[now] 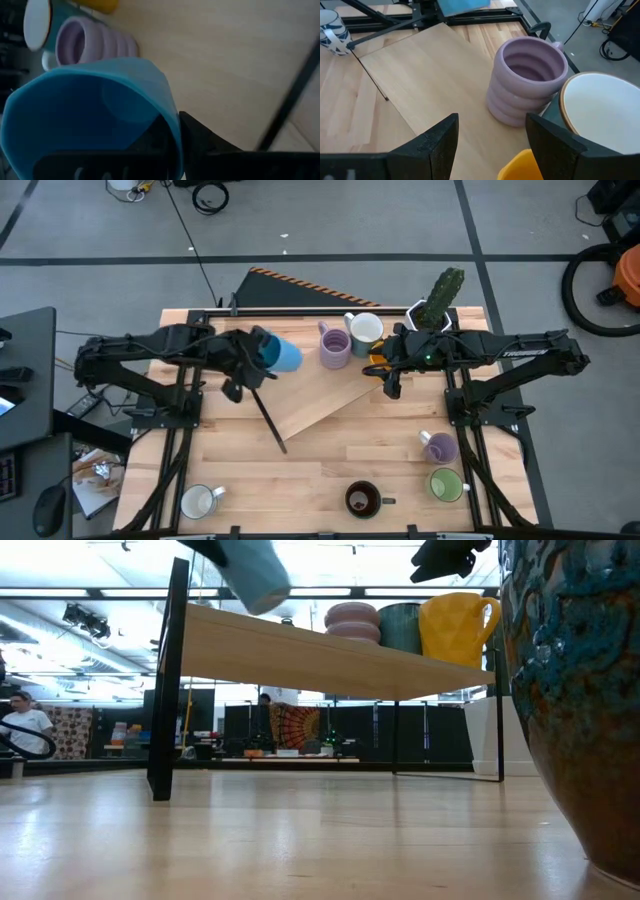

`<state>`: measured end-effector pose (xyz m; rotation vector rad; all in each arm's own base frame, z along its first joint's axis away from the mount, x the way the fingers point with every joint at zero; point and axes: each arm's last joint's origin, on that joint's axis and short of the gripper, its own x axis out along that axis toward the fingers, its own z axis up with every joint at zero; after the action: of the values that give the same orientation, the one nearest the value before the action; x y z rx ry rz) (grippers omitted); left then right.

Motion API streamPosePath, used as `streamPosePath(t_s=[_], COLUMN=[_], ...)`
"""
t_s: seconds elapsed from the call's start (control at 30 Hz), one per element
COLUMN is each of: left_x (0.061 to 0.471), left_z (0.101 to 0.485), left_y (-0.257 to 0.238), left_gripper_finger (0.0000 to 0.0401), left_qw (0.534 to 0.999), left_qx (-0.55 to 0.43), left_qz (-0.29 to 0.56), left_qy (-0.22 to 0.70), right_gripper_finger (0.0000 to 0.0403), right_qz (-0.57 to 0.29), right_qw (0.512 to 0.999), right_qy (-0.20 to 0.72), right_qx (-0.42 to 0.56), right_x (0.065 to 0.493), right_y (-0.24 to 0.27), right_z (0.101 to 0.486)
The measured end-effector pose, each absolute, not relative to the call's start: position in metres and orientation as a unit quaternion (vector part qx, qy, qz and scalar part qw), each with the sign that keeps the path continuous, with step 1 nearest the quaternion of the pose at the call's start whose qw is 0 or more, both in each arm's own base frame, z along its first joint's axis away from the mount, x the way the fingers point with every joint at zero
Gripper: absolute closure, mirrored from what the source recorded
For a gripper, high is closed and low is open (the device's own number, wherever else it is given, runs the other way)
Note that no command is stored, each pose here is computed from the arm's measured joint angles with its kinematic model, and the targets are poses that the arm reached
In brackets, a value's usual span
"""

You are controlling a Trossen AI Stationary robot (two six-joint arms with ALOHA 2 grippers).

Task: Place coffee mugs
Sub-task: Put the blue mug on the shelf

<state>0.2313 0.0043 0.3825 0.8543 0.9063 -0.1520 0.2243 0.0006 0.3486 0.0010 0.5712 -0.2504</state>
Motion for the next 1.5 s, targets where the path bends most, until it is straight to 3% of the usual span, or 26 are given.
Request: streamPosePath(t_s=[0.33,0.63,0.83,1.5], left_x=[0.266,0.280,0.288,0.290], left_z=[0.352,0.343,0.334,0.333], left_y=[0.006,0.024,0.026,0.027], left_gripper_finger=[0.0372,0.0372,0.0372,0.0371], left_qw=[0.779,0.797,0.803,0.807], left_qx=[0.395,0.357,0.323,0.317], left_qz=[-0.115,-0.090,-0.115,-0.109], left_qy=[0.473,0.480,0.487,0.486], right_gripper_finger=[0.0167,0.0167,0.0167,0.0167], right_qz=[-0.122,-0.122,-0.120,-0.119], right_qw=[0.951,0.951,0.952,0.952], right_qy=[0.284,0.283,0.281,0.281], right_qx=[0.002,0.002,0.005,0.003], right_x=[0.224,0.224,0.224,0.224], right_y=[0.001,0.001,0.001,0.001], right_z=[0.348,0.348,0.349,0.349])
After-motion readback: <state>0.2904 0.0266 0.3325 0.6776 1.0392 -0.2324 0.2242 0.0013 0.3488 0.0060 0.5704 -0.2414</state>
